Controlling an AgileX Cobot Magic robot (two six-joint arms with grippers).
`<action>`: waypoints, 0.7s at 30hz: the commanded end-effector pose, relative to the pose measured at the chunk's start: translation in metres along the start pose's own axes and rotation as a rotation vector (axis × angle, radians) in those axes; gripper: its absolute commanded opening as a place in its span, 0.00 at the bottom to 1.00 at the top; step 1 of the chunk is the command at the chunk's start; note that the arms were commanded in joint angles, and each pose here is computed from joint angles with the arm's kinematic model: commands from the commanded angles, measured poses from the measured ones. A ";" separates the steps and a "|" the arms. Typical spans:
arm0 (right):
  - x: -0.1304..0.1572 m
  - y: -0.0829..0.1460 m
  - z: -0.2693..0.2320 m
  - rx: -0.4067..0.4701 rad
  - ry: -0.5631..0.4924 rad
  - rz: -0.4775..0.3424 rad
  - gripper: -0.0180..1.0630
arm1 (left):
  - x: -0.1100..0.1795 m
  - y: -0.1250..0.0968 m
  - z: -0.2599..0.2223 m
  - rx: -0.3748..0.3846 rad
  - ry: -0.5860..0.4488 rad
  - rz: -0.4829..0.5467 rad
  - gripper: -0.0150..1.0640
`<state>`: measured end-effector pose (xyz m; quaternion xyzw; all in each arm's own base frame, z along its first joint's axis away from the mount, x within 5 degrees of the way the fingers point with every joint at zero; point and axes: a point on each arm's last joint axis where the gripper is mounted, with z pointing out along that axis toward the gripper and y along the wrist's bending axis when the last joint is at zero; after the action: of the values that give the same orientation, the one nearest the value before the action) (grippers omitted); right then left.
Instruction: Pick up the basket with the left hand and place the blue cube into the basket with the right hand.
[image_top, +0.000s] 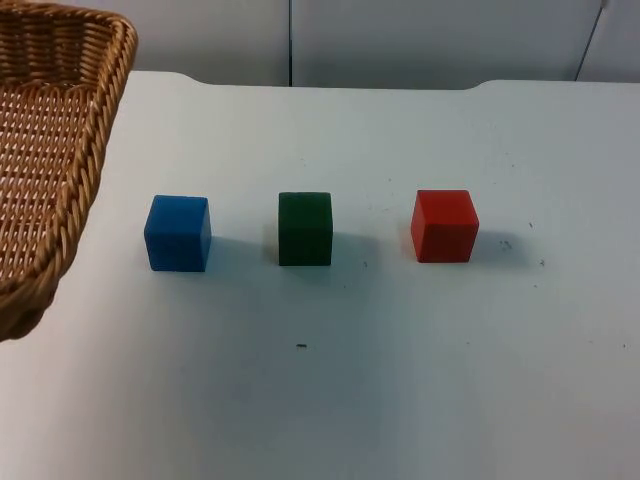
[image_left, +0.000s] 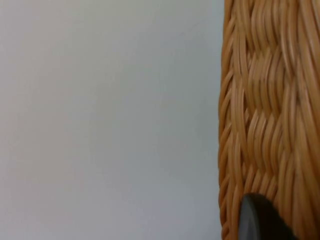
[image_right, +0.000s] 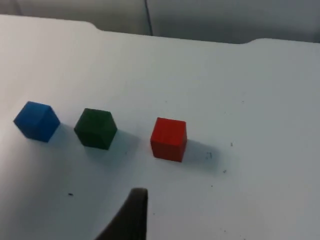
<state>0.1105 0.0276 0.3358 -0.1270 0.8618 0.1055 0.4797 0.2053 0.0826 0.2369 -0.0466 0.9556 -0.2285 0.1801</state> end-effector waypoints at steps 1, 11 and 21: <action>-0.014 -0.002 0.008 -0.035 -0.007 -0.030 0.95 | -0.005 -0.003 -0.003 0.019 -0.038 -0.017 0.01; -0.100 0.008 0.105 -0.260 0.083 -0.235 0.95 | -0.006 -0.001 -0.003 -0.002 -0.057 -0.014 0.01; -0.132 0.075 0.215 -0.388 0.155 -0.519 0.95 | -0.007 0.002 -0.004 -0.035 -0.067 0.014 0.01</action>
<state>0.3197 0.1667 0.3473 -0.4166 0.8066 0.1374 0.3962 0.2081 0.0869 0.2362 -0.0477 0.9574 -0.2052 0.1975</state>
